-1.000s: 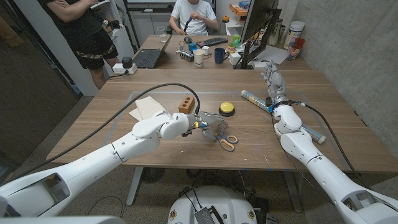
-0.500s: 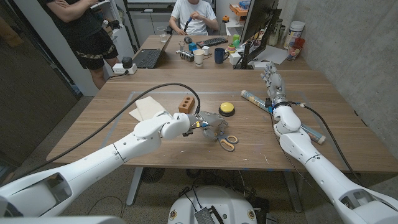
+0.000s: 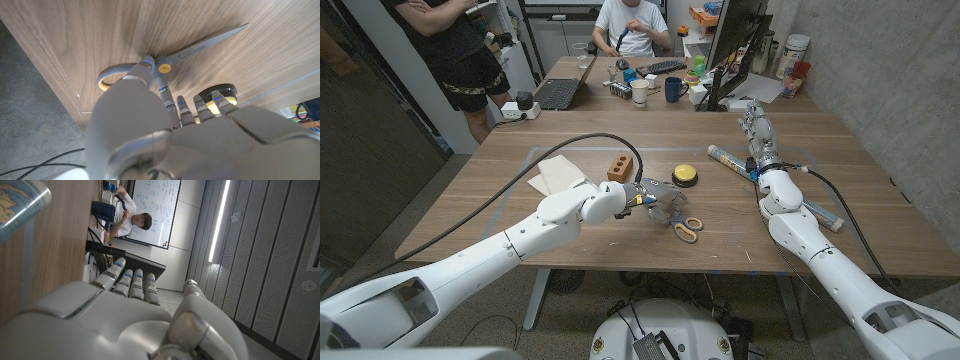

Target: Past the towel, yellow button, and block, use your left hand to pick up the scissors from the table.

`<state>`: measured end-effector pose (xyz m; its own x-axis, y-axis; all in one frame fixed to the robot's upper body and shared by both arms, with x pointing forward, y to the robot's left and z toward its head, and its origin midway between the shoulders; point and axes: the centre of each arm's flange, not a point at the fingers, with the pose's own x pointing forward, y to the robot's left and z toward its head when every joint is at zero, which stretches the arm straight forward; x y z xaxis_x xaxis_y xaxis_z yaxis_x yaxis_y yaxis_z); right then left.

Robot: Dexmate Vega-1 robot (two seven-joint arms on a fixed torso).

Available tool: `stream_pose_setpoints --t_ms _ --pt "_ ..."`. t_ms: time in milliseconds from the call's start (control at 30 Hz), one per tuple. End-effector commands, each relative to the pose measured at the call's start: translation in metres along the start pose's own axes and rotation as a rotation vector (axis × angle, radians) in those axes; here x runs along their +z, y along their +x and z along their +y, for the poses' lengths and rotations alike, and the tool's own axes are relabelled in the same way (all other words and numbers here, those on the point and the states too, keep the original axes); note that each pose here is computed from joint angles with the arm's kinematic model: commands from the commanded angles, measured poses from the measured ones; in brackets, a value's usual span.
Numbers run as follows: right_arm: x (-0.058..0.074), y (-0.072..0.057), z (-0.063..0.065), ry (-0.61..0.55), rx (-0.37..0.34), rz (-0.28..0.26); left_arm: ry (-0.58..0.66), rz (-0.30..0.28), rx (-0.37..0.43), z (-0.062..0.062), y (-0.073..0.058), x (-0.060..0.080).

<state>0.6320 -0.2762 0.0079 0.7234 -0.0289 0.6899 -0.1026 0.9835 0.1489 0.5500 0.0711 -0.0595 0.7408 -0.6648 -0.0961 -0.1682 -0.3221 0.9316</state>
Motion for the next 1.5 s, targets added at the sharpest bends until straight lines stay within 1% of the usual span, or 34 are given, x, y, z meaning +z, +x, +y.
stream_pose_setpoints --t_ms 33,133,267,333,367,433,600,667,733,800,967,1100,1167,1500 --pt "-0.002 0.001 -0.003 0.005 0.000 0.001 0.011 0.012 -0.007 -0.011 0.005 0.003" --pt "-0.003 0.001 -0.004 0.008 0.000 0.003 0.001 0.011 0.012 -0.011 0.006 0.005" --pt "-0.003 0.001 -0.007 0.003 -0.003 0.006 -0.021 0.010 0.064 -0.009 0.006 0.006" --pt "-0.003 0.000 -0.008 0.004 -0.004 0.006 -0.029 0.012 0.063 -0.008 0.007 0.006" --pt "-0.003 0.000 -0.008 0.004 -0.005 0.005 -0.033 0.010 0.084 -0.008 0.007 0.006" --pt "-0.002 -0.001 -0.010 0.005 -0.008 0.005 -0.032 0.017 0.066 -0.007 0.007 0.007" --pt "-0.001 0.000 -0.010 0.009 -0.006 -0.002 -0.040 0.019 0.079 -0.007 0.008 0.010" --pt "0.000 0.000 -0.010 0.006 -0.001 -0.002 -0.050 0.025 0.114 -0.007 0.007 0.011" --pt "0.000 0.000 -0.010 0.004 -0.001 -0.001 -0.065 0.025 0.132 -0.007 0.006 0.010" --pt "-0.001 0.000 -0.010 0.006 -0.002 0.001 -0.056 0.033 0.103 -0.006 0.007 0.010" --pt "-0.003 -0.001 -0.010 0.011 0.001 0.005 -0.055 0.031 0.104 -0.006 0.006 0.010" --pt "-0.001 -0.002 -0.010 0.009 -0.002 0.003 -0.060 0.033 0.099 -0.004 0.006 0.010" --pt "0.001 -0.001 -0.009 0.003 -0.001 -0.002 -0.049 0.037 0.113 -0.001 0.005 0.011" --pt "0.006 -0.001 -0.010 -0.002 -0.001 -0.006 -0.047 0.042 0.135 0.004 0.005 0.009"
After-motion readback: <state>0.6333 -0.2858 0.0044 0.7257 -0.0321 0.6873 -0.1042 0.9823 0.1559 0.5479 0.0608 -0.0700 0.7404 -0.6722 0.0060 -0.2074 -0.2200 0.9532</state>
